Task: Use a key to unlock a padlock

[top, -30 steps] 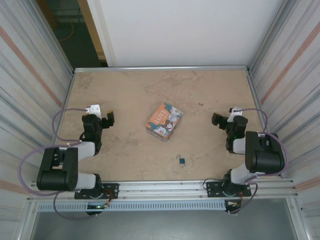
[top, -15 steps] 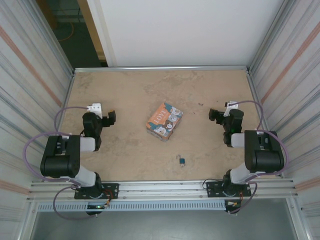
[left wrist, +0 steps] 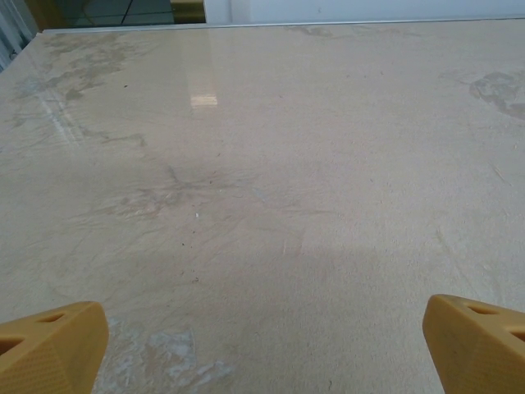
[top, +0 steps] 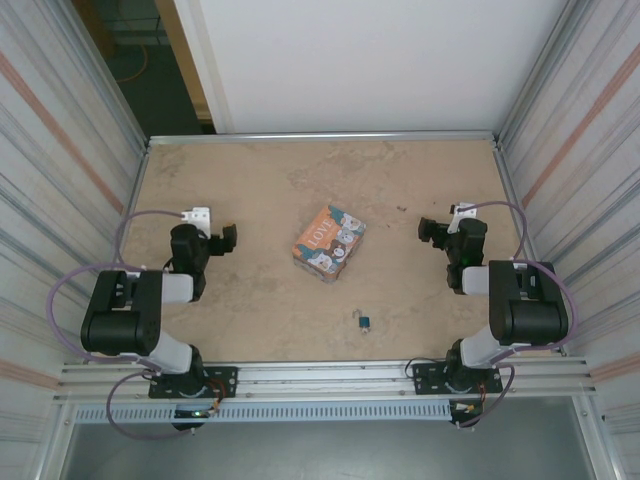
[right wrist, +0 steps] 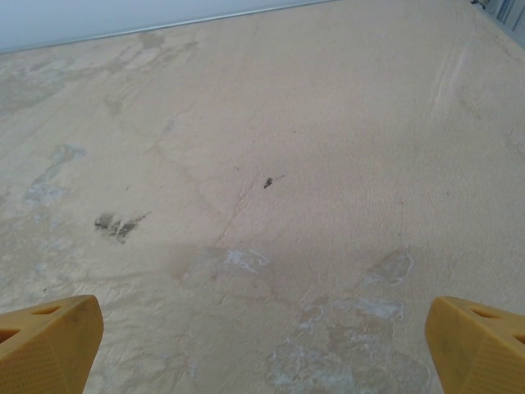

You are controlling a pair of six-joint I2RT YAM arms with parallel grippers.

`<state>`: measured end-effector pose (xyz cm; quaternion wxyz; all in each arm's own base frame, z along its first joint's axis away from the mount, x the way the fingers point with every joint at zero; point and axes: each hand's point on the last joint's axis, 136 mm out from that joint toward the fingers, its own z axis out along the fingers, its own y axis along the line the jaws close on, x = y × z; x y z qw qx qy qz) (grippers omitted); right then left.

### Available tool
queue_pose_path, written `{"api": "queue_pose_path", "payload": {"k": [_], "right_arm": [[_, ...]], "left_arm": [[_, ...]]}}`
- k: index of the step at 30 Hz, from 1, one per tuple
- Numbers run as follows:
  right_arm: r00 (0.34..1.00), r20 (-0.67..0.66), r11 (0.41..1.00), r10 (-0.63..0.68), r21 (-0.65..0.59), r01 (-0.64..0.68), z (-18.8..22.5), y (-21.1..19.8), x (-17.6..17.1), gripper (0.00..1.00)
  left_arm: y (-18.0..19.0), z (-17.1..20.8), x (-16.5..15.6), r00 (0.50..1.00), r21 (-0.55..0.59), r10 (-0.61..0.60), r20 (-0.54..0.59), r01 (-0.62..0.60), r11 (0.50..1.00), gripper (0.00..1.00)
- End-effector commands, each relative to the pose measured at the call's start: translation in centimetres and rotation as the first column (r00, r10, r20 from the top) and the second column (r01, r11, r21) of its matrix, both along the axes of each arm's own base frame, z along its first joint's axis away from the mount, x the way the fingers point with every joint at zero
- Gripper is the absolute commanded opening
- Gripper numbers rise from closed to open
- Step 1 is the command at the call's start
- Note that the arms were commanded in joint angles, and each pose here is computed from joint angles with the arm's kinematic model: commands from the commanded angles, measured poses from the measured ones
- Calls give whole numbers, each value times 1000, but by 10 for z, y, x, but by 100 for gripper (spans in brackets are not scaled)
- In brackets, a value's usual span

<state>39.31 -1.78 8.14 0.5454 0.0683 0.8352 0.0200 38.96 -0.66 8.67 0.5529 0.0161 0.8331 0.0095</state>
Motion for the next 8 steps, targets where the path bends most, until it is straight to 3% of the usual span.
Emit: {"api": "queue_pose_path", "payload": {"k": [1, 8], "right_arm": [[1000, -4, 999, 5, -33, -5, 0, -1, 2, 99], [1000, -5, 999, 4, -33, -4, 0, -1, 2, 99]], "left_arm": [[2, 6, 6, 1000, 31, 2, 13, -2, 1000, 99], [2, 5, 6, 1000, 31, 1, 11, -1, 1000, 99]]}}
